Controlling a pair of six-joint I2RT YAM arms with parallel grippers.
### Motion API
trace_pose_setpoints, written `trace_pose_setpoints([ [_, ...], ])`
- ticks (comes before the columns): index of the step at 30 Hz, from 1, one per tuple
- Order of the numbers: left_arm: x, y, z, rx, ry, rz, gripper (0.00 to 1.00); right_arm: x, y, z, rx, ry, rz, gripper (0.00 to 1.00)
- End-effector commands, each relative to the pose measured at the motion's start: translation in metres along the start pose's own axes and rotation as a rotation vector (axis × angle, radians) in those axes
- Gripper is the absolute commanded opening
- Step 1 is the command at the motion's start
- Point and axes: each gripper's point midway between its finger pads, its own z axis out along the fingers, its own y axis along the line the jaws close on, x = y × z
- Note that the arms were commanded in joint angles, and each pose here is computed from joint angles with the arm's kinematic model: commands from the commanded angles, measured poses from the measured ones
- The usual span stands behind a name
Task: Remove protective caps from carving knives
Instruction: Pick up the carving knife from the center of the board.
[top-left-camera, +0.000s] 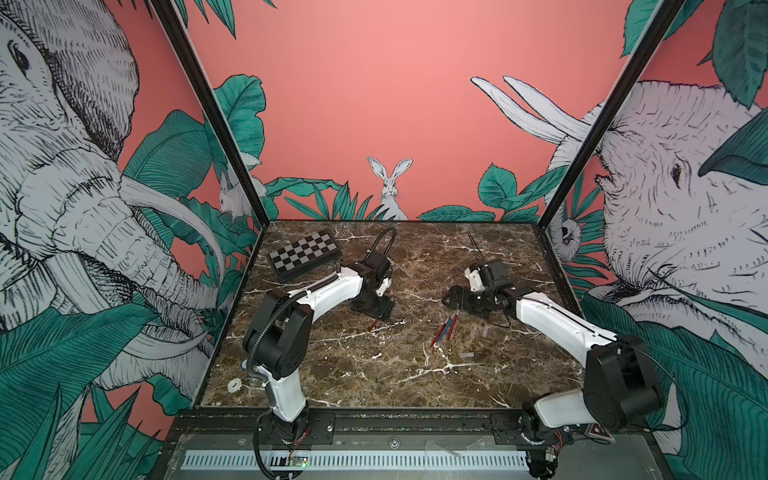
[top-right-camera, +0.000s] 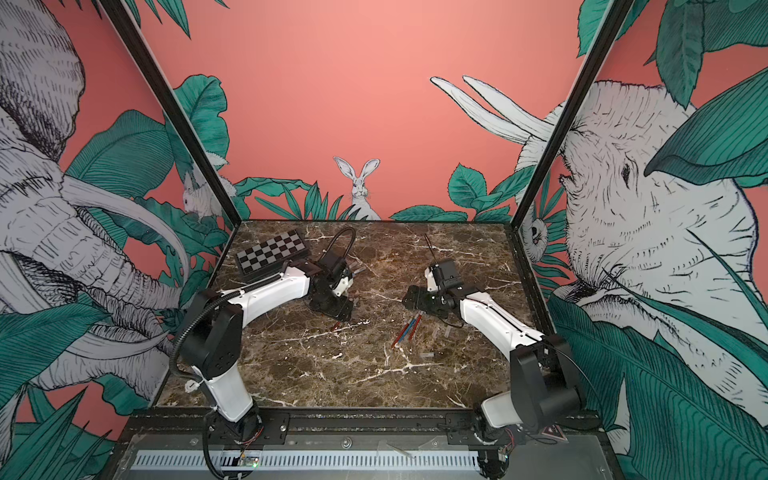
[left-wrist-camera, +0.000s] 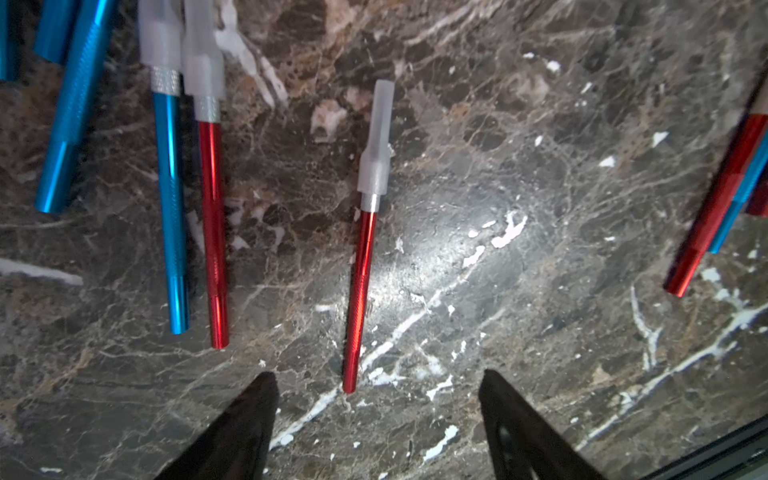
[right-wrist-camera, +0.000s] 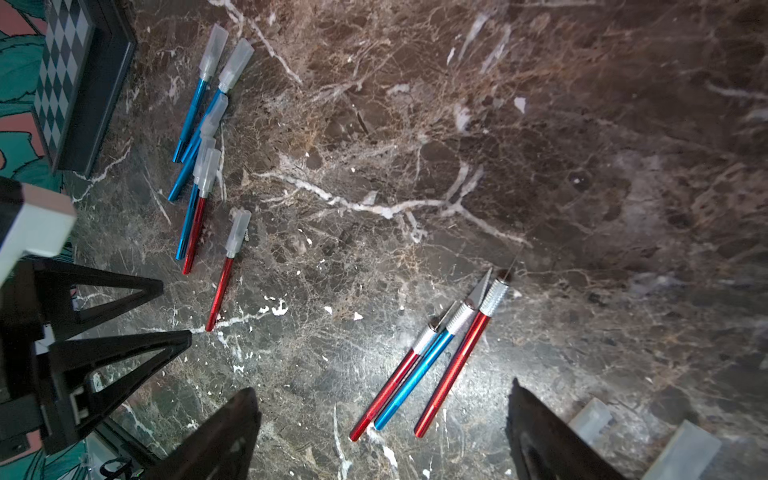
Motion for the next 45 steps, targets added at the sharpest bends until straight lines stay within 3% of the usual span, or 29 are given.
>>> trace_pose_setpoints([
  [1,-0.001,0.006,0.008,-0.027,0.009,0.032,0.72,-0.005,0.002,0.004,-0.007,-0.018,-0.007,0.83],
  [8,-0.003,0.011,0.023,-0.044,0.032,0.047,0.58,-0.004,0.004,0.007,-0.027,-0.012,-0.007,0.74],
  [19,-0.008,0.011,0.036,-0.043,0.035,0.042,0.52,-0.004,0.003,0.007,-0.024,-0.018,-0.013,0.71],
  [30,-0.007,0.014,0.046,-0.050,0.057,0.041,0.38,-0.002,0.002,0.009,-0.026,-0.010,-0.020,0.71],
  [45,0.001,-0.001,0.061,-0.045,0.100,0.075,0.32,0.000,0.000,0.013,-0.026,-0.010,-0.019,0.71],
])
